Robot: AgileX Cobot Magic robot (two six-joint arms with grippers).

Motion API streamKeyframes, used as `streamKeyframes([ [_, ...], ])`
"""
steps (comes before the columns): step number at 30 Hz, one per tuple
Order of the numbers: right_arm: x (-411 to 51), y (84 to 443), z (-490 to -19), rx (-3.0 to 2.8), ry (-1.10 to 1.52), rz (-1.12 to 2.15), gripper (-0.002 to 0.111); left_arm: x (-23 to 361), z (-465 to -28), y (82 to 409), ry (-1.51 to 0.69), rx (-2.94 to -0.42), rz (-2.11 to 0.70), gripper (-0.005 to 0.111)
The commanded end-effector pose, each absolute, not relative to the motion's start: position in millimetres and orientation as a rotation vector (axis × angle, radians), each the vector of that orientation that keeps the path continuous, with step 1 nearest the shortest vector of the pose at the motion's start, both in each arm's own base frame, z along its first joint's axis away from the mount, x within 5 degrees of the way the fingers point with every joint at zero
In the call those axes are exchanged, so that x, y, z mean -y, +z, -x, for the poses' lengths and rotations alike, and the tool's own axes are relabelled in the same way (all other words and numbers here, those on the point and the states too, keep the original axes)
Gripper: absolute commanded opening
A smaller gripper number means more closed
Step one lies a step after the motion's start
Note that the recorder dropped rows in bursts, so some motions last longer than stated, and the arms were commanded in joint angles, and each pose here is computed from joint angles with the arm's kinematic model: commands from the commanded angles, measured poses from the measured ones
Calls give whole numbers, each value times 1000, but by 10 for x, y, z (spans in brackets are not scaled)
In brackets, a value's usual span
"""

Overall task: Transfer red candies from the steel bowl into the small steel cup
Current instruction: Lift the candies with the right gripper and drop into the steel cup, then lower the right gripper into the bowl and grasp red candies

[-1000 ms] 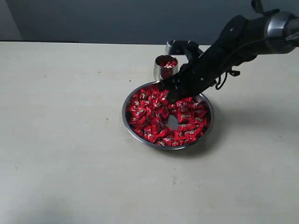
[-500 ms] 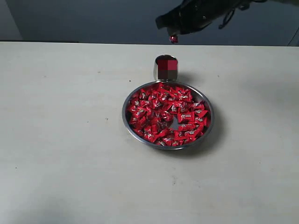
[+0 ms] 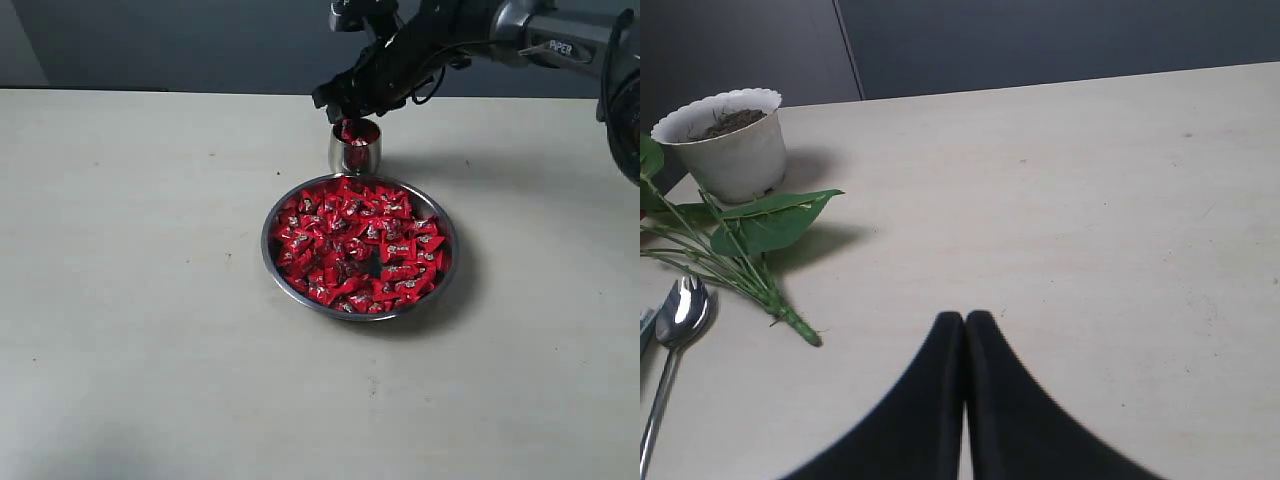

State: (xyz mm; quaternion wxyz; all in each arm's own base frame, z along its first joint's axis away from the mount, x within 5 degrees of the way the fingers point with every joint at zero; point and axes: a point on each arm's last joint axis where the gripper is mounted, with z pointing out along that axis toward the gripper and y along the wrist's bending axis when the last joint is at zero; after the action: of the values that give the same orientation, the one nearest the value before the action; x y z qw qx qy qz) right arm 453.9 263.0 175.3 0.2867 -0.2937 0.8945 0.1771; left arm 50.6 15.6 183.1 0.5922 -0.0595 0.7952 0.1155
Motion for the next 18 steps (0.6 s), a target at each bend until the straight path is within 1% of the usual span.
streamKeyframes([
  [1, -2552, 2142, -4487, -2344, 429, 830, 46, -154, -507, 1818, 261, -1845, 143, 0],
  [2, -2535, 2233, -4445, -2351, 428, 849, 43, -154, -507, 1818, 261, -1845, 143, 0],
  [3, -2512, 2338, -4374, -2377, 439, 875, 36, -154, -507, 1818, 261, -1845, 143, 0],
  [5, -2486, 2472, -4261, -2436, 482, 884, 27, -154, -507, 1818, 261, -1845, 143, 0],
  [6, -2487, 2470, -4211, -2473, 518, 891, 25, -154, -507, 1818, 261, -1845, 143, 0],
  [12, -2435, 2225, -3857, -2645, 682, 969, 25, -154, -507, 1818, 261, -1845, 143, 0],
  [18, -2289, 1861, -3508, -2757, 737, 1008, 25, -154, -507, 1818, 261, -1845, 143, 0],
])
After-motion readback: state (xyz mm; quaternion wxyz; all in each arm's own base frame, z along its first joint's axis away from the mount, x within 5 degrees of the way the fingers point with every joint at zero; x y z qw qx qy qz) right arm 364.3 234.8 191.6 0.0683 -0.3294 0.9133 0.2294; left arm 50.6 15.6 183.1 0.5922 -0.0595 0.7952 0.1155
